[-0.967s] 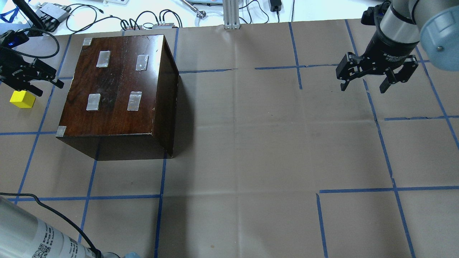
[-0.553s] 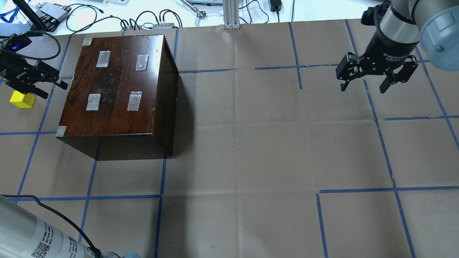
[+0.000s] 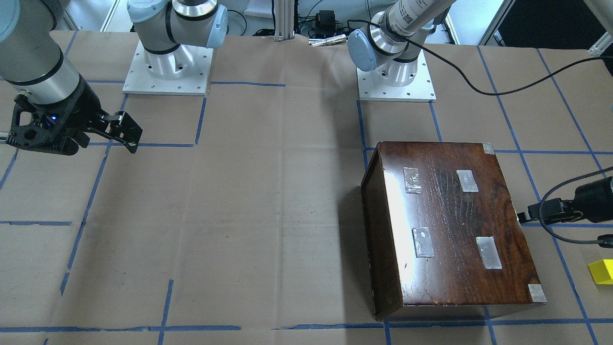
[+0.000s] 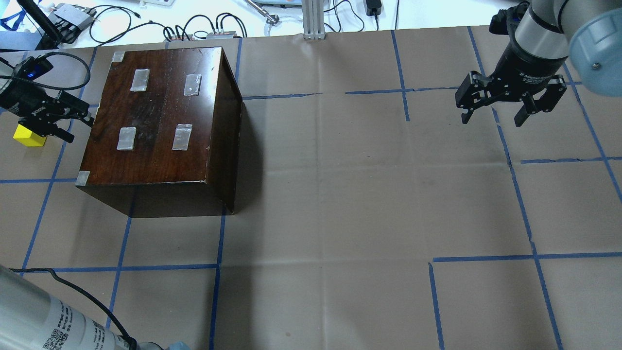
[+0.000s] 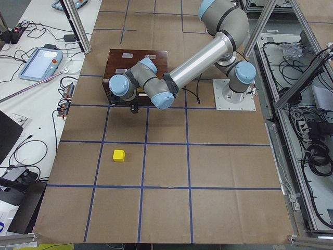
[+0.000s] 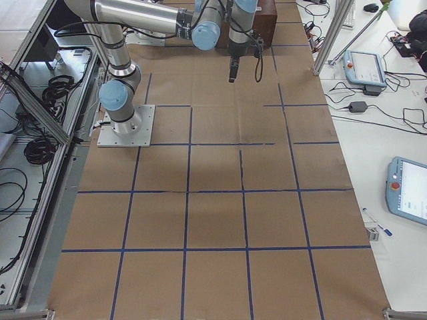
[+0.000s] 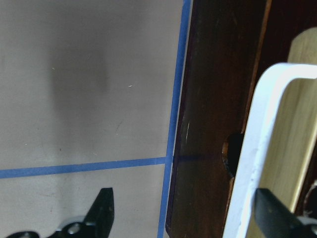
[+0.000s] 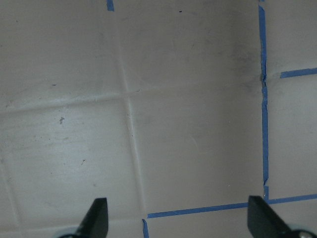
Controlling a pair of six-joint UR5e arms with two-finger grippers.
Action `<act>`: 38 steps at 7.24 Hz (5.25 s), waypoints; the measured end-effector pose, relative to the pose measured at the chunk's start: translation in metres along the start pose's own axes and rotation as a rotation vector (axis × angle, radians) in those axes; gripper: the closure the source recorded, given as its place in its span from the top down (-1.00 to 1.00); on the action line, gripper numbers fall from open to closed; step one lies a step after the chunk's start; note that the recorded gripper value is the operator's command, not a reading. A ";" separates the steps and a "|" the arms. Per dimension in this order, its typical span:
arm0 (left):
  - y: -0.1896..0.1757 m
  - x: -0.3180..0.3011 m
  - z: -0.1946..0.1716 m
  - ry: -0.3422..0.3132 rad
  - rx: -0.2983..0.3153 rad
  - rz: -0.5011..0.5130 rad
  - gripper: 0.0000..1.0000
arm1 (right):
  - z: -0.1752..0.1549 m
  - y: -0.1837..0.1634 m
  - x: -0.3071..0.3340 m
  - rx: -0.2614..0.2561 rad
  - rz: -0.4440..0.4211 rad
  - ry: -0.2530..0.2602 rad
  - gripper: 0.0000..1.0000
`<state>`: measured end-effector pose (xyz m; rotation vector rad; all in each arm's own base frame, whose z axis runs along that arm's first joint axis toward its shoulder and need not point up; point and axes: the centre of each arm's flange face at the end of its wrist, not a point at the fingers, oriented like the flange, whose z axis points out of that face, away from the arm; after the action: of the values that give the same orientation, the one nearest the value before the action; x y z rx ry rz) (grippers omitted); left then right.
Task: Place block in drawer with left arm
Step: 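Lower the left gripper and hook the white drawer handle, then pull the drawer open away from the cabinet with the left gripper, then release the handle and lower the left gripper onto the yellow cube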
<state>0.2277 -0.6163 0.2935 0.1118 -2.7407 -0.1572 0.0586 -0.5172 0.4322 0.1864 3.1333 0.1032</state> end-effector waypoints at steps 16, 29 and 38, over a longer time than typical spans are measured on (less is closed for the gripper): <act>-0.008 -0.022 -0.005 -0.170 -0.008 0.028 0.98 | 0.000 0.000 0.000 0.000 0.000 0.000 1.00; -0.003 -0.092 -0.041 -0.342 -0.025 0.009 0.98 | 0.000 0.000 0.000 0.001 0.000 0.000 1.00; -0.006 -0.110 -0.071 -0.382 0.011 0.020 0.98 | 0.000 0.000 0.000 0.001 0.000 0.000 1.00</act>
<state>0.3568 -0.6183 0.3166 0.0619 -3.1226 -0.1735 0.0586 -0.5172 0.4325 0.1858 3.1334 0.1022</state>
